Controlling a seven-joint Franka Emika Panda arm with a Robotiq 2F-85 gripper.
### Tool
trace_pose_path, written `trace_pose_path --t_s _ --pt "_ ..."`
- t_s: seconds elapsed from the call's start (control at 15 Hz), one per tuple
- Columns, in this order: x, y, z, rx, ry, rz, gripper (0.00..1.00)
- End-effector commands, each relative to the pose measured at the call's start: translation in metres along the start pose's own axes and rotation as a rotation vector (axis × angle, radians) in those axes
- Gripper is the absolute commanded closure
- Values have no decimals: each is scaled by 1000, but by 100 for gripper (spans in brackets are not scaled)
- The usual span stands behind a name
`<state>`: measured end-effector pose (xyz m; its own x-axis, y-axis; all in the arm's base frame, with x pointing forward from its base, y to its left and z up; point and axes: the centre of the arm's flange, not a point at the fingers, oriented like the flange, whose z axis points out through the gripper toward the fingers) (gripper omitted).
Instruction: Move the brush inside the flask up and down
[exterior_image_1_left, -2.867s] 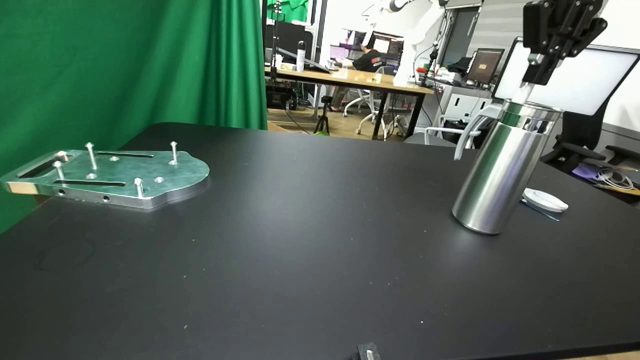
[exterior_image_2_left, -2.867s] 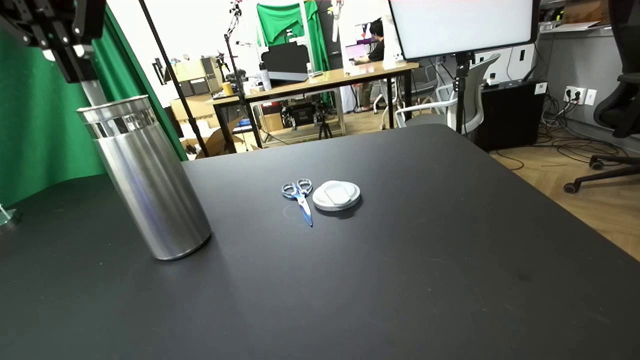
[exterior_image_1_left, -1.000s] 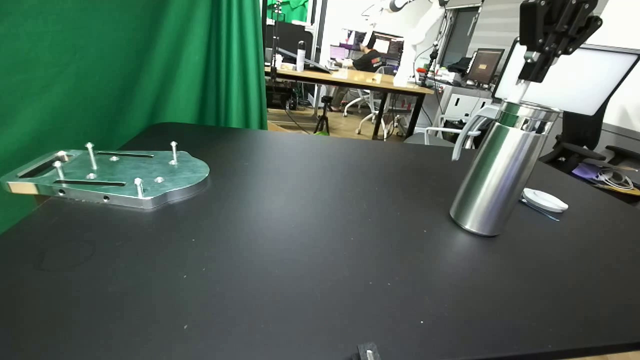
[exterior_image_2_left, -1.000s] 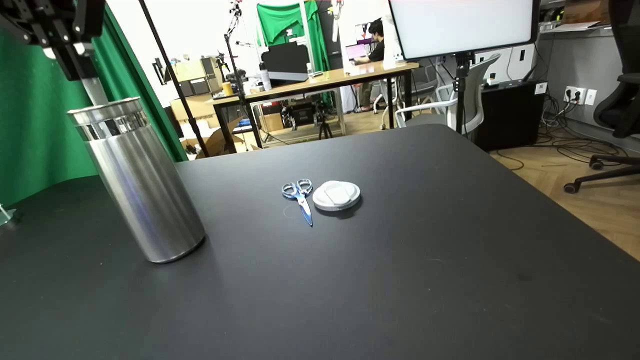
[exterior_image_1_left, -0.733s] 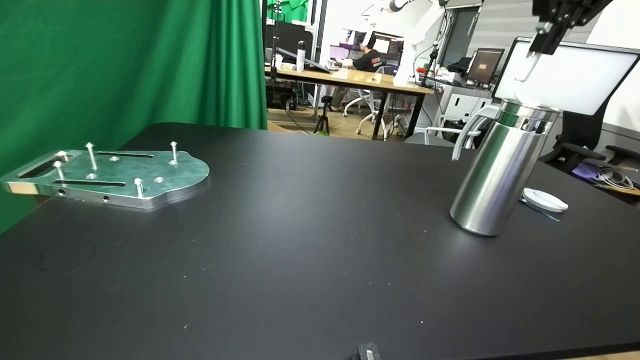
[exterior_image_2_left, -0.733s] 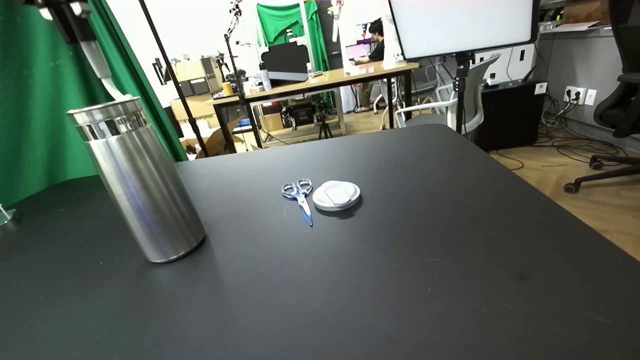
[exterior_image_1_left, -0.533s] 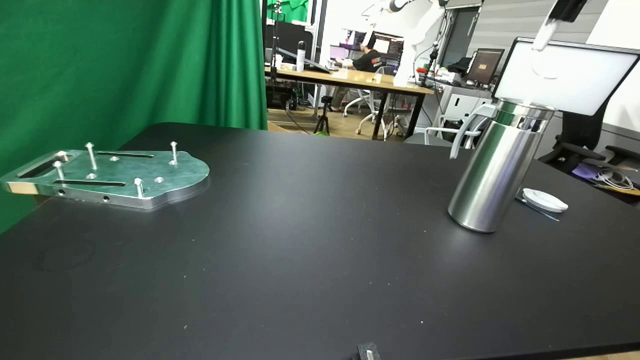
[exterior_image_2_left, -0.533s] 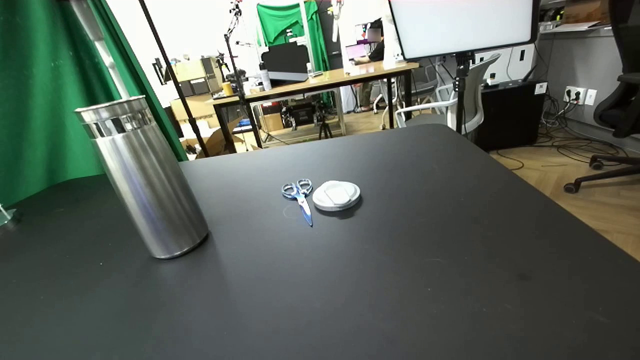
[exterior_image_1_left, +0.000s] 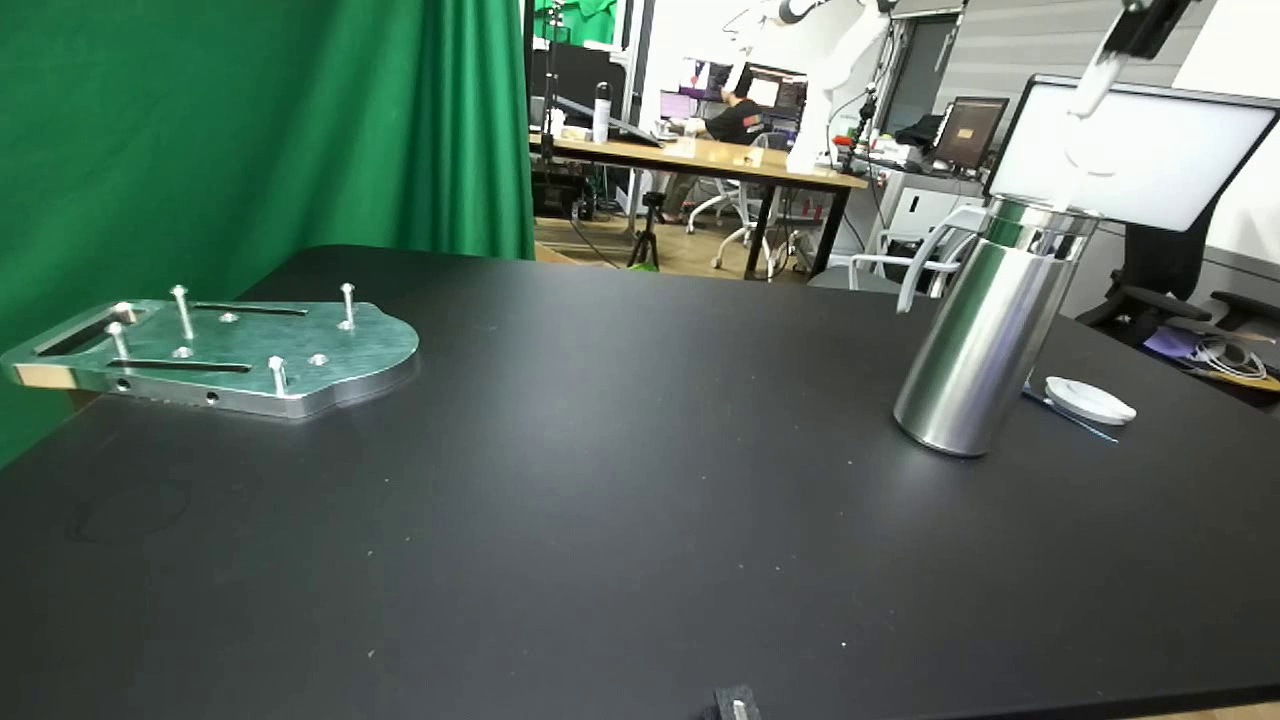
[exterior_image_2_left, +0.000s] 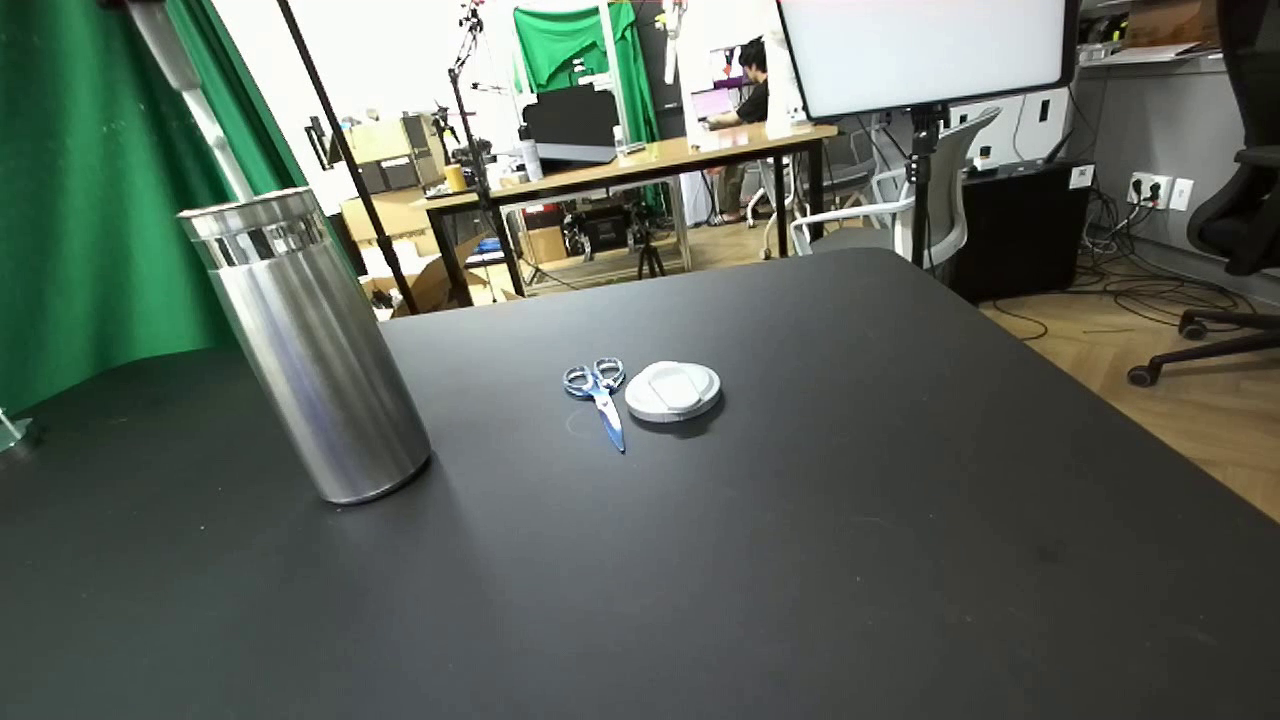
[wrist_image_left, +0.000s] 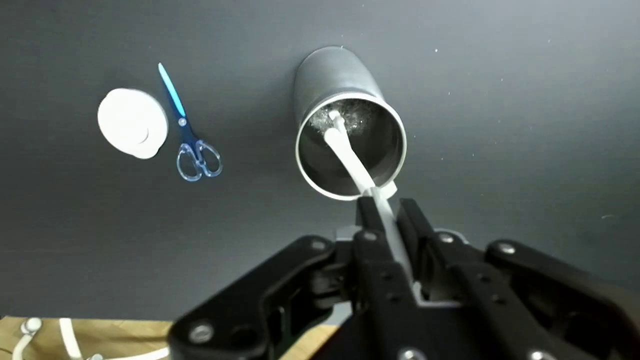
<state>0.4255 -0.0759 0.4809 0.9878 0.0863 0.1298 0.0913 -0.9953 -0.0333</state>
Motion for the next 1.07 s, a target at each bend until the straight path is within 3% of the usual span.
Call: trace_pose_path --t_s 0.0,0.33,1.0 --pt "-2 -14 54 -5 -70 -4 96" --pt "3 -20 83 -7 -126 -10 96" --pt "7 17 -40 -1 44 36 96"
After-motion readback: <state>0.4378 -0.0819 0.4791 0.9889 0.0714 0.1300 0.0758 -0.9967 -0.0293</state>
